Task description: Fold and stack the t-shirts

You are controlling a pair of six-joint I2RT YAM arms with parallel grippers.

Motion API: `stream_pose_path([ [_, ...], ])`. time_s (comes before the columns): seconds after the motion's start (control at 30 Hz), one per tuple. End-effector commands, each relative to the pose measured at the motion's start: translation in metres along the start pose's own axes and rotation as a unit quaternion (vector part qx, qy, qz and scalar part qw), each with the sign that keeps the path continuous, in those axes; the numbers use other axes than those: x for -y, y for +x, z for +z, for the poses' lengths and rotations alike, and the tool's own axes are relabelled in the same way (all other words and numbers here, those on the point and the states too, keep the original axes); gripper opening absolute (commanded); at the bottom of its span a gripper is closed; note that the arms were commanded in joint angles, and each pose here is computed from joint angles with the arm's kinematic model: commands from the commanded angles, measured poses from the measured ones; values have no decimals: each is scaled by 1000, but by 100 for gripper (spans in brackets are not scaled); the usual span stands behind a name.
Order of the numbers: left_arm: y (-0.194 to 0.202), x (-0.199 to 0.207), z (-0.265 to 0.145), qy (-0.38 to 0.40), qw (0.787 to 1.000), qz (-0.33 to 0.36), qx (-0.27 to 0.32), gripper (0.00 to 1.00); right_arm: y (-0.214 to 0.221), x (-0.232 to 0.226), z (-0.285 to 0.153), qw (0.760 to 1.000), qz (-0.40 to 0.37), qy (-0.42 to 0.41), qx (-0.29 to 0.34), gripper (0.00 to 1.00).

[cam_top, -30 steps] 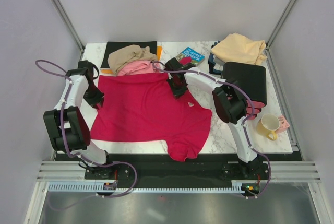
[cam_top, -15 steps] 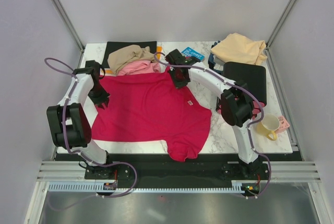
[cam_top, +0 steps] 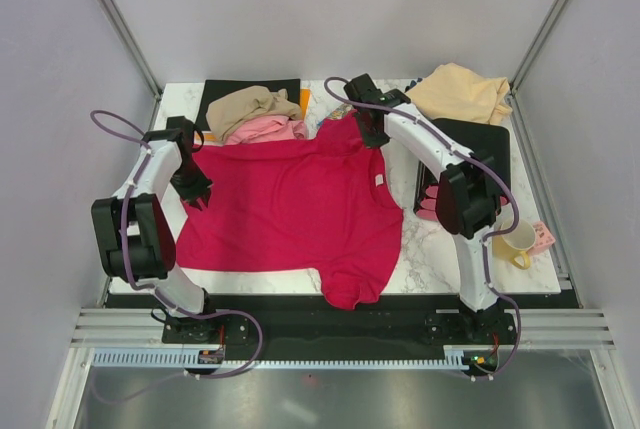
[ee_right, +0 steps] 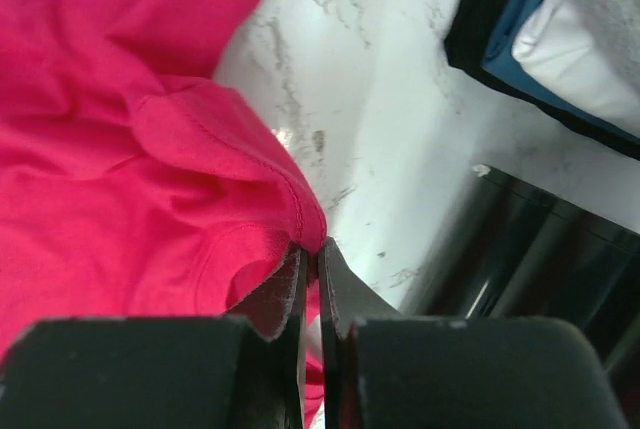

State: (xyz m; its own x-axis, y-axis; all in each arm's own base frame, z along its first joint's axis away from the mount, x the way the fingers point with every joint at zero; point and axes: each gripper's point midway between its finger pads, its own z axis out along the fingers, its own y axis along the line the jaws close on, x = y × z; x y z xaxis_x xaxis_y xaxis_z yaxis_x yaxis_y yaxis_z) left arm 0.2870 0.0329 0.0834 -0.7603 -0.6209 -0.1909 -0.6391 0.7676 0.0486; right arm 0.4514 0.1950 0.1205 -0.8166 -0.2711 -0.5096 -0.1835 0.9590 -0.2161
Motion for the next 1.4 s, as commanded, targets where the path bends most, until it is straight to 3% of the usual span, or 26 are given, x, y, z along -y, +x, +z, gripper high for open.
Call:
stream_pose_path([
  [0.0,-12,7,-4,12,1000,19,16,25,0,11,11,999,-1,41,-10,5],
  [0.47,-11,9,-4,16,999,30,12,24,27,25,58,994,3,78,-73,9],
  [0.53,-11,9,-3,17,999,32,10,24,31,27,61,993,1,83,-80,16],
  [0.57,-11,11,-3,19,999,32,8,24,33,29,62,993,2,85,-84,26],
  [0.67,-9,15,-4,22,999,38,7,24,33,36,62,991,9,103,-84,35],
  [0.73,-8,18,-4,23,999,41,7,24,31,40,60,990,13,113,-80,36],
  [1.07,-9,19,-11,9,999,47,25,26,-7,75,22,988,59,143,-15,37],
  [1.3,-49,46,-41,56,995,-6,80,30,-70,63,-17,988,110,54,93,46],
  [1.37,-59,58,-53,80,992,-21,93,30,-80,46,-4,990,107,8,96,52],
])
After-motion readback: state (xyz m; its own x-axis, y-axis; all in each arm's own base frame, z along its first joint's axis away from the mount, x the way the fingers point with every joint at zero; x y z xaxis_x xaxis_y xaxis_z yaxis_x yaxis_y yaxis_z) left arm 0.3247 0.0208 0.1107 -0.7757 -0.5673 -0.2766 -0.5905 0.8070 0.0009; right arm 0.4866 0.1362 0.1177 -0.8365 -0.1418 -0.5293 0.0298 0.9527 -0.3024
